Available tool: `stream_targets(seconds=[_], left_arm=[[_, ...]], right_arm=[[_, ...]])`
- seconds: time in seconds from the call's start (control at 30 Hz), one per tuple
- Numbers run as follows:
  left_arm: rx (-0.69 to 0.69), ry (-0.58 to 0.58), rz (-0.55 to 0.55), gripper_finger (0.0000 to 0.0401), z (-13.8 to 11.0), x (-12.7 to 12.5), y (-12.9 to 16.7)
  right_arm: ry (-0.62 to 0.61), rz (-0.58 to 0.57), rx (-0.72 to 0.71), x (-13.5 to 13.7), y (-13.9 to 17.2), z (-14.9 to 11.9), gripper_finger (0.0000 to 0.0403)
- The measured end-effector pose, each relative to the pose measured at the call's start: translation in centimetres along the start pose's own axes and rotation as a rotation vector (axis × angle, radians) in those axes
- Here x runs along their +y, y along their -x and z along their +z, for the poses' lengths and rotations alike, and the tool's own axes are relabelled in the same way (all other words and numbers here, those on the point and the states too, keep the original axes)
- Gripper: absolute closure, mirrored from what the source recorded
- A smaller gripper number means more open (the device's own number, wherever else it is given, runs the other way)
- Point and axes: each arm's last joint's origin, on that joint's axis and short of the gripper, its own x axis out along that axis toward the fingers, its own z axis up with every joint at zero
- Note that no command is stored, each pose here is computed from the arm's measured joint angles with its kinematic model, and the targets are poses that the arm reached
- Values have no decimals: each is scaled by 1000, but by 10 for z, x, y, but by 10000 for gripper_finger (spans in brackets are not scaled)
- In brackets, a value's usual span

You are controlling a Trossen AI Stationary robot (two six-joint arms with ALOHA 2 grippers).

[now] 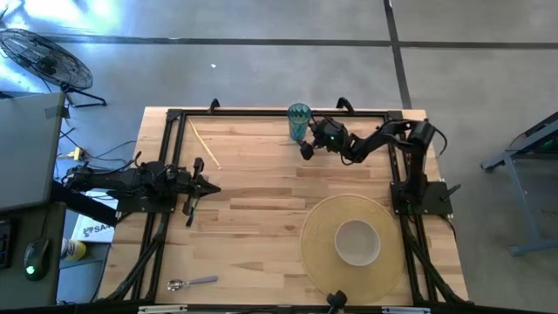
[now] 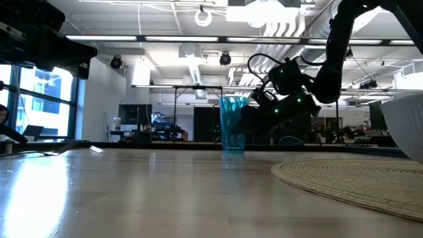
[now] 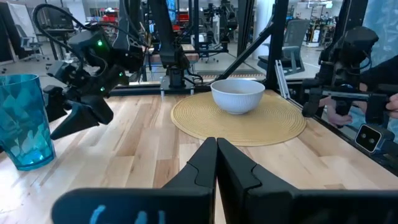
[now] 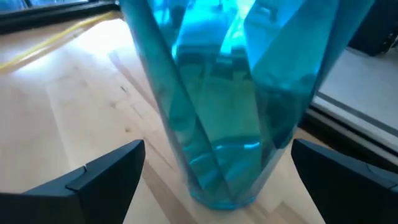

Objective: Pick & Place Utensil
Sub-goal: Put the blue cup on the brown mat to the top left of the white bowl

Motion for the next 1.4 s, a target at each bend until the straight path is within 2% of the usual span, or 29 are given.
stream_targets(seconds=[0.33, 0.6, 0.93, 1.23, 1.4], left_arm=[[0, 0, 0, 400, 0, 0, 0], [0, 0, 0, 400, 0, 0, 0], [0, 0, 0, 400, 0, 0, 0], [0, 0, 0, 400, 0, 0, 0], [0, 0, 0, 400, 0, 0, 0]], right_arm=[[33, -32, 33, 2, -9, 3, 5], [22, -63, 58, 8, -22, 18, 3], [3, -52, -17, 10, -45, 17, 8], [26, -61, -39, 9, -51, 20, 63], [49, -49, -56, 11, -50, 23, 63]])
